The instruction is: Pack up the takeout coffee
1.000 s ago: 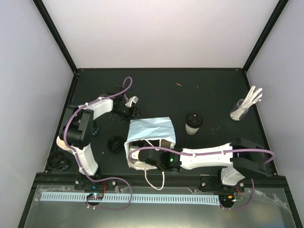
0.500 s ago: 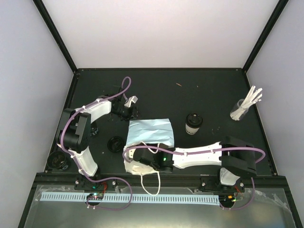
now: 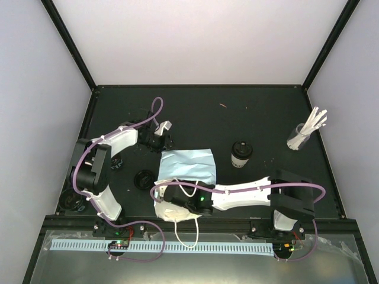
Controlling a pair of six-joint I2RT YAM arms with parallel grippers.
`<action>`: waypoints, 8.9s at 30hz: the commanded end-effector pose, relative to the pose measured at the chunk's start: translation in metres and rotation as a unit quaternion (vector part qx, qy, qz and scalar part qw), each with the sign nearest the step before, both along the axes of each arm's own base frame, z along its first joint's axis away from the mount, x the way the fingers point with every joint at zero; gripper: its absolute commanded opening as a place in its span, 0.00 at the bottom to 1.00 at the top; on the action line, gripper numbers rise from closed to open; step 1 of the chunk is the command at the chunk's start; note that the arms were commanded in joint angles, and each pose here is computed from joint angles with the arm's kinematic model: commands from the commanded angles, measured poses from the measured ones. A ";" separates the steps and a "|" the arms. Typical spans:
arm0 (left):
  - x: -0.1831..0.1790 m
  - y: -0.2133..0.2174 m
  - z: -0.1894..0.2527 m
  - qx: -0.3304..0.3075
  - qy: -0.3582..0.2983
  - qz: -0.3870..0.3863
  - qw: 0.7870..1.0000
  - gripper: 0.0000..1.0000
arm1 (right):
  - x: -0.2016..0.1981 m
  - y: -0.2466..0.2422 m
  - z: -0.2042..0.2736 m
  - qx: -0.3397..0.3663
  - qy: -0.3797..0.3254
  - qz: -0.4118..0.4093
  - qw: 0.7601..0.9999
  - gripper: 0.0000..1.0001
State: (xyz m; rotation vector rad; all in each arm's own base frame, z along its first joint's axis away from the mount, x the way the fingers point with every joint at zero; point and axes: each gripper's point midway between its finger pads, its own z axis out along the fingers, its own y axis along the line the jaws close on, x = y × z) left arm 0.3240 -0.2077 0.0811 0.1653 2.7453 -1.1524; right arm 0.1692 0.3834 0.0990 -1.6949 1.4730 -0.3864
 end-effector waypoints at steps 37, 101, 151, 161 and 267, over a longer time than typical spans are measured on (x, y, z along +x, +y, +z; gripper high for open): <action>-0.040 0.003 0.038 0.004 -0.023 0.012 1.000 0.60 | 0.020 -0.024 -0.020 -0.058 0.073 -0.070 0.993 0.45; -0.171 0.077 0.144 0.183 -0.160 0.070 0.968 0.35 | 0.049 -0.019 -0.048 -0.071 0.215 -0.097 0.969 0.43; -0.056 0.042 0.242 0.035 -0.175 0.078 0.981 0.77 | 0.165 -0.073 -0.097 -0.095 0.390 -0.212 0.891 0.44; -0.044 0.054 0.217 0.081 -0.175 0.086 0.978 0.77 | 0.168 -0.085 -0.095 -0.135 0.301 -0.263 0.907 0.44; -0.057 0.039 0.226 -0.168 0.117 0.464 0.862 0.02 | 0.080 -0.065 -0.059 -0.081 0.455 -0.254 0.850 0.43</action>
